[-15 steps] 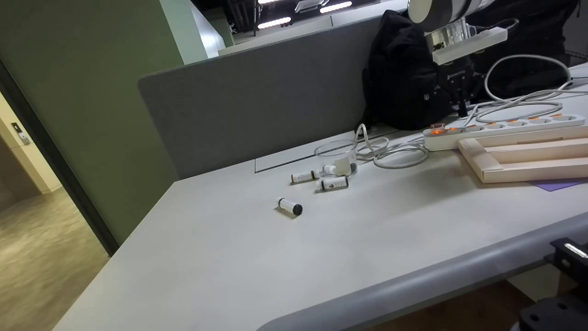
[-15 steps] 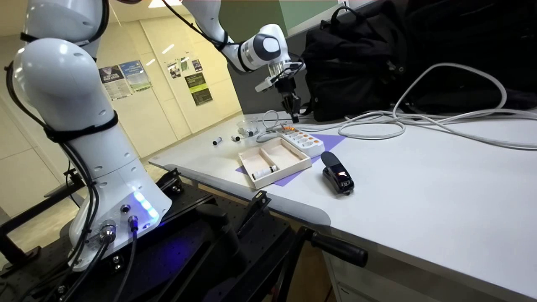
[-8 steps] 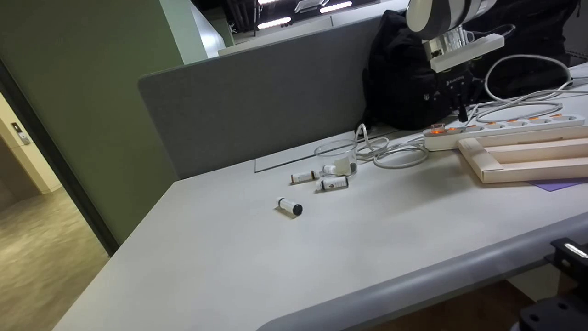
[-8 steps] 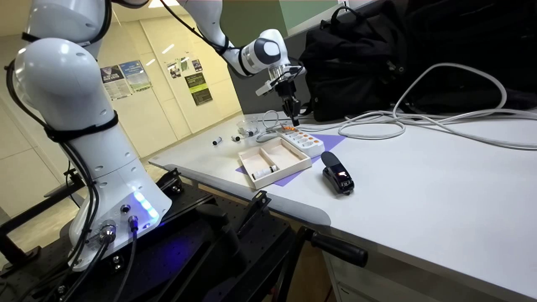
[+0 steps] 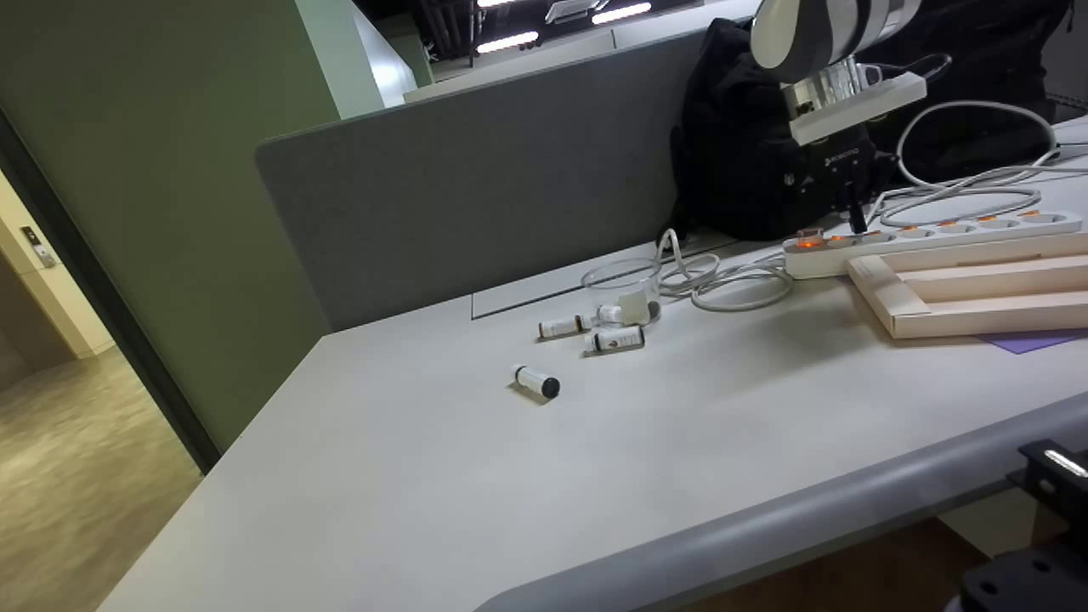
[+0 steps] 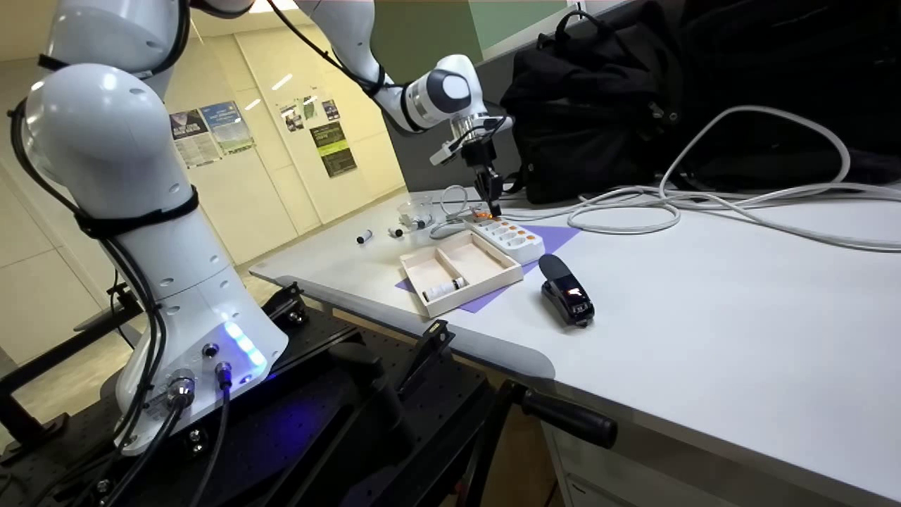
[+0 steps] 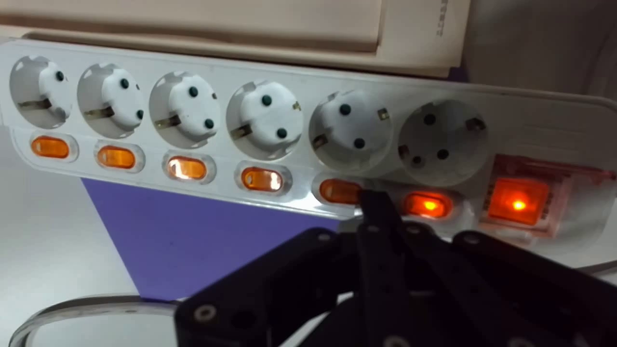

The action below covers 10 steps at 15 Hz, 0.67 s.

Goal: Turn off the second last switch to the left

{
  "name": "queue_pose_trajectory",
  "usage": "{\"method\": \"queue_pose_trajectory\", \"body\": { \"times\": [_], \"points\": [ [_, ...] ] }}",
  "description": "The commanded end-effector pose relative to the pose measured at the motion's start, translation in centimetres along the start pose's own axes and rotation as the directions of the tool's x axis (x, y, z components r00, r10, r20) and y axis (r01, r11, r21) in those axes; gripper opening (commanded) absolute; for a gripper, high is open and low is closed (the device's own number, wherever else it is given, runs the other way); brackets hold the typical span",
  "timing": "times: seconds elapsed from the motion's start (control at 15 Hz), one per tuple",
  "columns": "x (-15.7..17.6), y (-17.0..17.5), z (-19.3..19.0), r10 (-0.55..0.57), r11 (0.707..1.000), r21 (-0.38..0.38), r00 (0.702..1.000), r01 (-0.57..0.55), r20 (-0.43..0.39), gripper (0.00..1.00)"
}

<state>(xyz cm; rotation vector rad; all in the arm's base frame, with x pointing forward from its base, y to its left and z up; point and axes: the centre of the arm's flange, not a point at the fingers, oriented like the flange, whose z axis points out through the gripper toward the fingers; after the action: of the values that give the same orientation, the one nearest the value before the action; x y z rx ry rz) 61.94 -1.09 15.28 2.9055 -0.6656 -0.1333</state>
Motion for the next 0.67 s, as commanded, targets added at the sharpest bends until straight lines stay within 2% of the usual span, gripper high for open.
{"method": "queue_pose_trajectory", "body": {
  "times": [0.0, 0.6],
  "points": [
    [0.22, -0.78, 0.0, 0.068, 0.998, 0.009, 0.998, -0.068, -0.011, 0.0],
    [-0.11, -1.52, 0.37, 0.109, 0.993, 0.057, 0.994, -0.107, -0.017, 0.0]
  ]
}}
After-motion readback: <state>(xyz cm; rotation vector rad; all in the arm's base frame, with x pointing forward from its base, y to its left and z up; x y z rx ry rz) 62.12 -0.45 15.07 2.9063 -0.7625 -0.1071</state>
